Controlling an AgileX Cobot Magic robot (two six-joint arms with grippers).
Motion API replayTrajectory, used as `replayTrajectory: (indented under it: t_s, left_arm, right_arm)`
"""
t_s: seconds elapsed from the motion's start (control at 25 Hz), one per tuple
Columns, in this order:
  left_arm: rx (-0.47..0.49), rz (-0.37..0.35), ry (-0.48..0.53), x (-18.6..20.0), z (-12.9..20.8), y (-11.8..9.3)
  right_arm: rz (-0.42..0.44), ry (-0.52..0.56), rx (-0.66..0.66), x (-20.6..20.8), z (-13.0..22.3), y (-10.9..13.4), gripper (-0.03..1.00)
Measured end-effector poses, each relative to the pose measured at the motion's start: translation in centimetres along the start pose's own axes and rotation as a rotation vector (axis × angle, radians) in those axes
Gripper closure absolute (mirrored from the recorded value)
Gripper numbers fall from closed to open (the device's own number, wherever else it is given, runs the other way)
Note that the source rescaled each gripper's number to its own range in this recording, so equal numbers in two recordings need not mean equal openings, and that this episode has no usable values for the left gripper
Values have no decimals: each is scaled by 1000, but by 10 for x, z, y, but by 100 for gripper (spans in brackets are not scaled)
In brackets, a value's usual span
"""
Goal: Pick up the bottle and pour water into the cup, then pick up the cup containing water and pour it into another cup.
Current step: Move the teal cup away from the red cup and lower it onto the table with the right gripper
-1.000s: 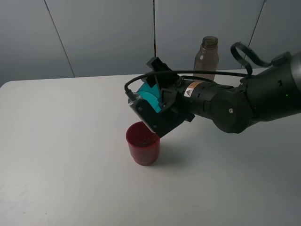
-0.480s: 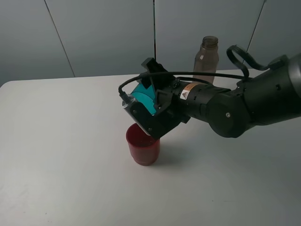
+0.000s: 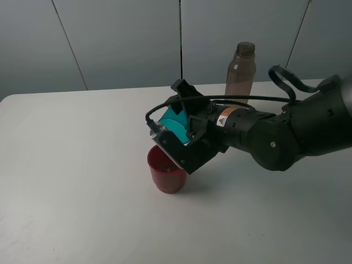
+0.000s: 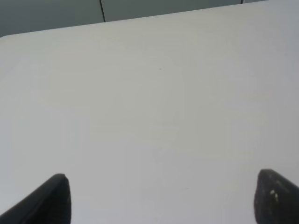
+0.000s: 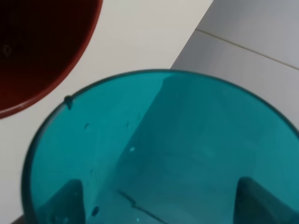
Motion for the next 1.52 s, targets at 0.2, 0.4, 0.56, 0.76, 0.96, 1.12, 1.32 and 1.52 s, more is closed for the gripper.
replayTrajectory:
  t_s: [0.2,0.4,0.56,0.76,0.96,1.12,1.32,1.52]
  left_arm:
    - [0,0,0,0,0,0]
    - [0,0,0,0,0,0]
    - [0,0,0,0,0,0]
    - [0,0,0,0,0,0]
    - [0,0,0,0,0,0]
    - [0,0,0,0,0,0]
    - [0,0,0,0,0,0]
    - [0,0,0,0,0,0]
  right_arm:
    - [0,0,-35,0,0,0,87]
    - [-6,-33,-343,6,-2,-14,87]
    - [-1,-87,-694,15,1,-32,87]
    - [-15,-97,-1242,17,35,-33,87]
    - [77,-162,-1555,22,71,-29,87]
    - [93,-162,-1649,21,85,0,87]
    - [-12,-114,-1673,5,82,34,87]
    - [-107,-71,-1674,-10,75,66,87]
Point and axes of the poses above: a point on each arm's last joint axis where the gripper is mounted, x pointing back along that axis away from the gripper, y along the wrist's bending axis when the last joint is at zero, z = x × y, the point moved 3 cm from there along -x, pointing out along that axis toward the gripper, and after that the axes turned 11 degrees about -x, right-handed, at the moved point
